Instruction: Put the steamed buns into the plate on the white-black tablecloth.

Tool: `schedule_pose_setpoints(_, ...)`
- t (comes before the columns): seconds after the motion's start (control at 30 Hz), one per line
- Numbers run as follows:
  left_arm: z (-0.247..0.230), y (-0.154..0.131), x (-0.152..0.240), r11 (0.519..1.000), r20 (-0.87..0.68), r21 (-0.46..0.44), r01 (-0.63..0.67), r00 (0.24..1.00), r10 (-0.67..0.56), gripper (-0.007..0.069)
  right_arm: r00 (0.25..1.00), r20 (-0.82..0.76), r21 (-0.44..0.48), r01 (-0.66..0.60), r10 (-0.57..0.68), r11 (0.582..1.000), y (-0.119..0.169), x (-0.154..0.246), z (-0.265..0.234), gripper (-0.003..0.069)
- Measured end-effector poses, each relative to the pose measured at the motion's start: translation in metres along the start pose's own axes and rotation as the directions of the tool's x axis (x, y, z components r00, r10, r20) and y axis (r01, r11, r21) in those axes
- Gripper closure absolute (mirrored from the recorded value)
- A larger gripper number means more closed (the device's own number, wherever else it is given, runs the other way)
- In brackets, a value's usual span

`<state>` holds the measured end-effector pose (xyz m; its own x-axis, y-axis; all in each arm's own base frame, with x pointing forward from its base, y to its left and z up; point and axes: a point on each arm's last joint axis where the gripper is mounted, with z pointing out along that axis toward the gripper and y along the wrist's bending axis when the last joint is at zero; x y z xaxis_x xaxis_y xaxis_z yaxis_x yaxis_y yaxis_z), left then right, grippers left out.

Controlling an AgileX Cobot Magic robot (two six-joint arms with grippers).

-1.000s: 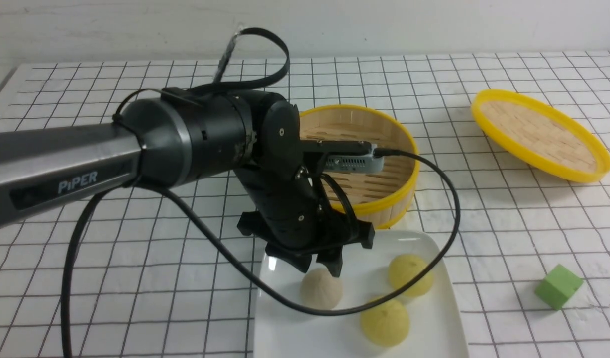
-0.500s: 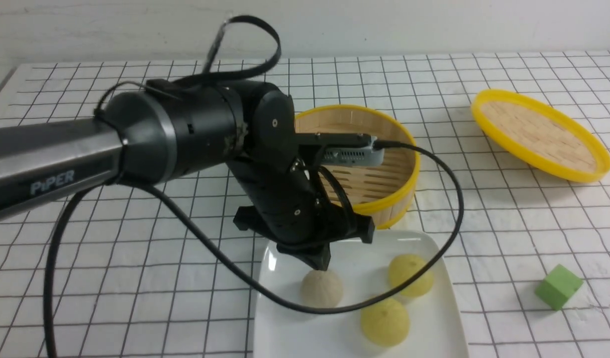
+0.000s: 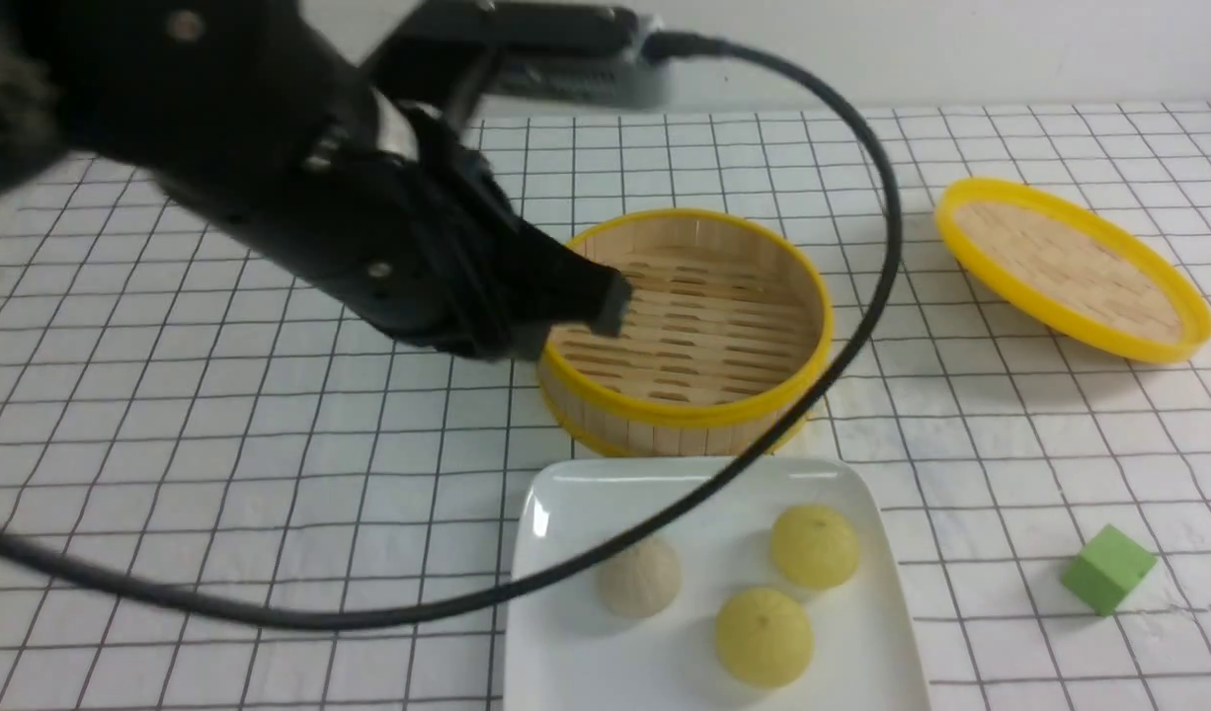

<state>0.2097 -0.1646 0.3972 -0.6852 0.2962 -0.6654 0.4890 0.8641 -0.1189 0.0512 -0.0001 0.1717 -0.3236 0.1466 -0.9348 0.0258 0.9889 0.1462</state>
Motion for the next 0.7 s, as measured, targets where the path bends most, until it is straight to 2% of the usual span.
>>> schedule_pose_setpoints(0.2,-0.087,0.012,0.020,0.999,0.169,-0.041,-0.012,0.985,0.019,0.0623,1.000,0.007,0.031,-0.025,0.024,0.999,-0.001,0.000,0.000,0.0636)
schedule_pose_setpoints(0.3,-0.110,0.017,0.033,0.998,0.185,-0.063,-0.009,0.983,0.020,0.0623,1.000,0.008,0.040,-0.029,0.029,0.999,-0.002,0.000,0.000,0.0636)
schedule_pose_setpoints(0.37,-0.135,0.024,0.056,0.997,0.197,-0.082,0.005,0.980,0.011,0.0623,0.999,0.009,0.041,-0.032,0.031,0.999,-0.002,0.000,0.000,0.0632)
schedule_pose_setpoints(0.57,-0.125,0.037,0.121,0.996,0.176,-0.077,0.052,0.984,-0.038,0.0623,0.999,0.009,0.040,-0.032,0.032,0.999,-0.002,0.000,0.000,0.0624)
schedule_pose_setpoints(0.7,-0.077,0.042,0.164,0.996,0.330,0.007,0.087,0.940,-0.084,0.0623,0.999,0.009,0.040,-0.032,0.032,0.999,-0.002,0.000,0.000,0.0619)
